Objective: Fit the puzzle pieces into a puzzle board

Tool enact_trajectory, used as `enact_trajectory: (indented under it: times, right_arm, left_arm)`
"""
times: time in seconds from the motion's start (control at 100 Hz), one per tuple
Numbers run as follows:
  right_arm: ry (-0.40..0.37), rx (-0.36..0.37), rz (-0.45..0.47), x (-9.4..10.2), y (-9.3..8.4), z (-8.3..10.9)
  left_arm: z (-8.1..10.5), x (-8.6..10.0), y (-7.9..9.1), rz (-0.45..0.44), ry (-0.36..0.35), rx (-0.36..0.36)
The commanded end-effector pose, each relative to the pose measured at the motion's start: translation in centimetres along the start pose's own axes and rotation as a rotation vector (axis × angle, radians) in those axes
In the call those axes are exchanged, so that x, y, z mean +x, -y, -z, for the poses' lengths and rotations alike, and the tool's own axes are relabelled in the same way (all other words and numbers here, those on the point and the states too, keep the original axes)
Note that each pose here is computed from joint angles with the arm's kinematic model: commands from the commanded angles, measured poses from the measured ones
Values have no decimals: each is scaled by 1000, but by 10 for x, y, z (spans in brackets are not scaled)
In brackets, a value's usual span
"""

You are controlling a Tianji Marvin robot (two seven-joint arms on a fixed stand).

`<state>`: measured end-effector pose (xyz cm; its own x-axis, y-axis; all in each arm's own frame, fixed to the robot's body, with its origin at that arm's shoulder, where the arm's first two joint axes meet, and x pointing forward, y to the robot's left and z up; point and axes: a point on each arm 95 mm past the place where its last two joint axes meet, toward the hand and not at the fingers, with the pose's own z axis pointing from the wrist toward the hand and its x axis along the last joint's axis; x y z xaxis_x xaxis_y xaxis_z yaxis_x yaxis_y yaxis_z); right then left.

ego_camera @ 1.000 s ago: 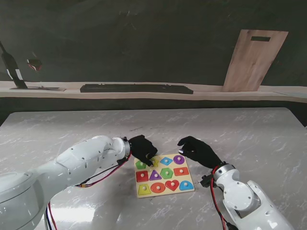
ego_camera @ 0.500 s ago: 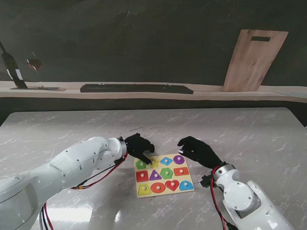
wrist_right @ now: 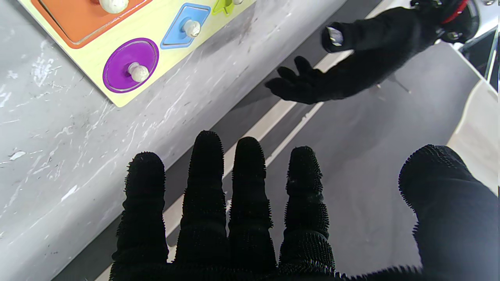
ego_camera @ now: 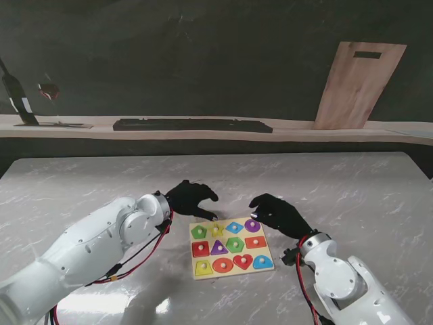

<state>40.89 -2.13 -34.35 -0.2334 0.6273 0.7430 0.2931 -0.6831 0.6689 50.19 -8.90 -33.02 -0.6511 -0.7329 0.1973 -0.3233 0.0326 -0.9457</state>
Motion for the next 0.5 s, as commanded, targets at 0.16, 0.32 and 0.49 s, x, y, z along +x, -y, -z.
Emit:
enact_trajectory:
  times: [0.16,0.32,0.49]
  right_arm:
    - [-3,7,6,1,5,3]
    - [-19,3,28,3,4,8]
    - [-41,-10,50,6,2,14]
  left_arm:
    - [35,11,-15,203,27,57]
    - [66,16,-19,283,41,104]
    - [96,21,-21,380,57,196]
